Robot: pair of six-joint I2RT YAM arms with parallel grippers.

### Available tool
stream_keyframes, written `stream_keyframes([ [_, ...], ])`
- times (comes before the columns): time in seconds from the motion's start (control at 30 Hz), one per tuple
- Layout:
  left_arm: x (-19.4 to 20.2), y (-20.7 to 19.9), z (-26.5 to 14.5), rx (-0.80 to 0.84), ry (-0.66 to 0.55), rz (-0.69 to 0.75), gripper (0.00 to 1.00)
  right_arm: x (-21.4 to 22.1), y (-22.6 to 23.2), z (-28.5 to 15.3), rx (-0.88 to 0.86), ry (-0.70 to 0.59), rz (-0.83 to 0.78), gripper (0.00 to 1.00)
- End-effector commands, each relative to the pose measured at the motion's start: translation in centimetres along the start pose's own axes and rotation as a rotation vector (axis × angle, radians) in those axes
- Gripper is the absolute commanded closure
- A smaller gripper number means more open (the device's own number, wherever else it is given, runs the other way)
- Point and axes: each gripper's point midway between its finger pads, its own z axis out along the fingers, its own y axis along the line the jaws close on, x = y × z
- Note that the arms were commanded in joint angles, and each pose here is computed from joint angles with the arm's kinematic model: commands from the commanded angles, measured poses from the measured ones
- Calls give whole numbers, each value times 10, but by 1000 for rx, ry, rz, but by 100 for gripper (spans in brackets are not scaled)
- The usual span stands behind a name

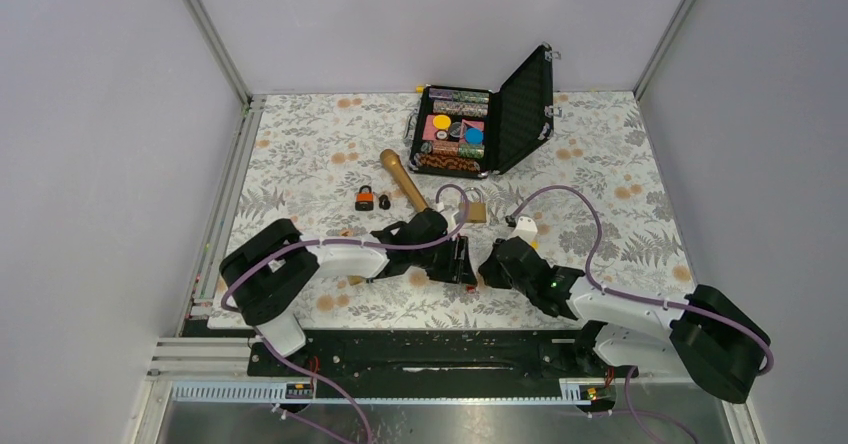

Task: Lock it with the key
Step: Place the lock at the center of the board, then reset both arms

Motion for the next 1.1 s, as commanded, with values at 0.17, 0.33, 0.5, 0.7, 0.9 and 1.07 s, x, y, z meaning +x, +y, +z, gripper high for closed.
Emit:
stream_keyframes([
  [0.17,-16,8,-16,-85,-109,15,27,-12,6,-2,15,-20,83,74],
  [0.33,-24,20,-50,-192,-201,30,14,-34,-4,-28,61,-93,63,50],
  [0.5,-40,23,-107,-297,-342,50,1,-65,-22,-70,110,-220,46,40],
  [0.7,-52,17,-199,-387,-522,57,1,-112,-48,-150,152,-425,27,12],
  [0.9,-53,-4,-306,-327,-757,76,1,-163,-73,-248,148,-675,91,1],
  [1.07,-39,-8,-386,-282,-919,66,1,-186,-86,-310,94,-820,149,1],
])
